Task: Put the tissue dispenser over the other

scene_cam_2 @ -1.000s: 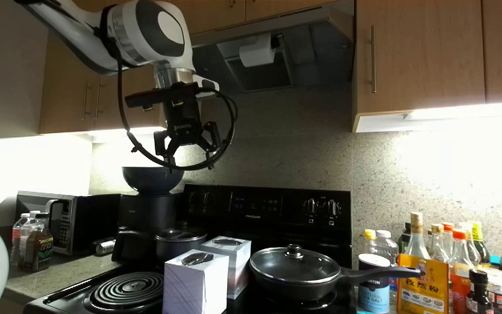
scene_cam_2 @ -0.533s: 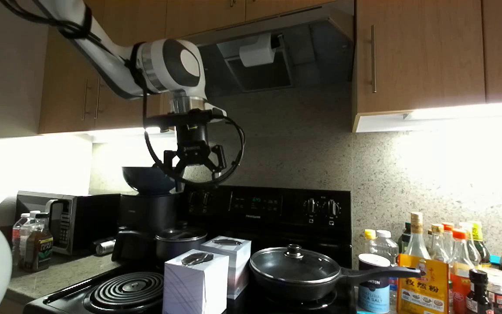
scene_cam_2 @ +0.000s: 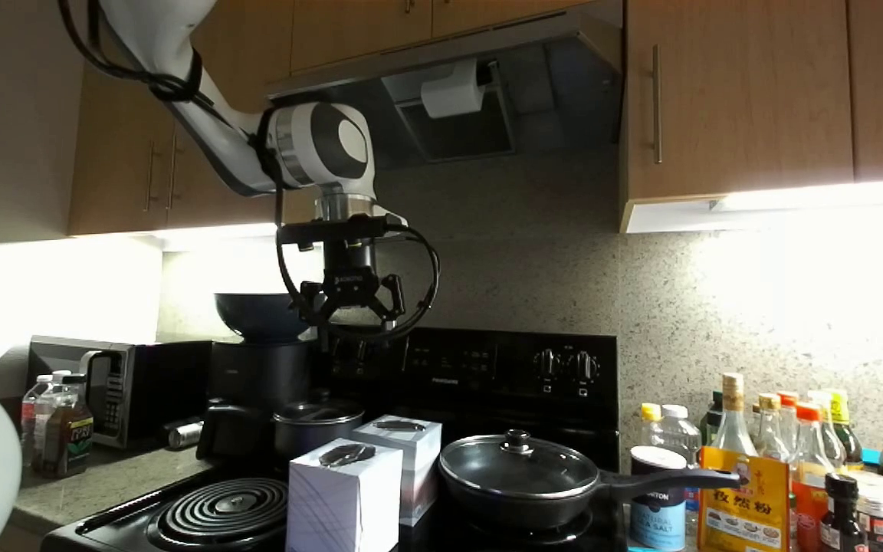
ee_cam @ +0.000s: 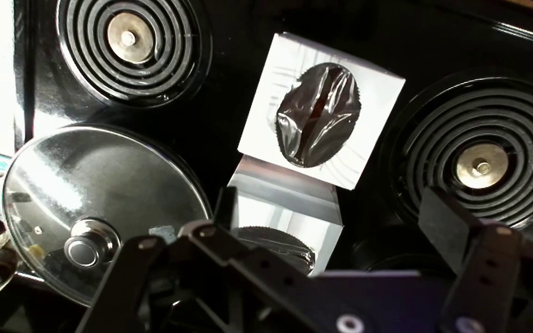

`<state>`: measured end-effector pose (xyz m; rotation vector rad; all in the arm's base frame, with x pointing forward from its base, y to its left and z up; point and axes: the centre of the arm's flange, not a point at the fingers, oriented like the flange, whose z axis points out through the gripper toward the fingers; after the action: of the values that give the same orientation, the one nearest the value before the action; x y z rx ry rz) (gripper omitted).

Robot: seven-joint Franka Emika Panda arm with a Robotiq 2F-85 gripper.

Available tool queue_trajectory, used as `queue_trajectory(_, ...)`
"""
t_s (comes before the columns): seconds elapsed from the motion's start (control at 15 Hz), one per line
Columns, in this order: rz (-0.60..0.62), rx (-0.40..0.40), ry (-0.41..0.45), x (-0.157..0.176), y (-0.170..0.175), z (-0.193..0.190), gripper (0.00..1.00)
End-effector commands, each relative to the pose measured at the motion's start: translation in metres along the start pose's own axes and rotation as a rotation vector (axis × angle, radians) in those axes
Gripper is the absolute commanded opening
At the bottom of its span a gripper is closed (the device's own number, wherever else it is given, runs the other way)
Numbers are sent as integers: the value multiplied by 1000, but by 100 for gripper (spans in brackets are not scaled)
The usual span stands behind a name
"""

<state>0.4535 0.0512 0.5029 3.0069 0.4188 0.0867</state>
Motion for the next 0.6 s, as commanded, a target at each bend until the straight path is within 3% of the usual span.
queue_trajectory(0.0, -22, 34, 6, 13, 6, 6, 100)
queue_trajectory(0.33, -91, 50, 19, 77, 22, 21, 100)
queue_trajectory(0.53, -141, 57, -17, 115, 23, 42, 100)
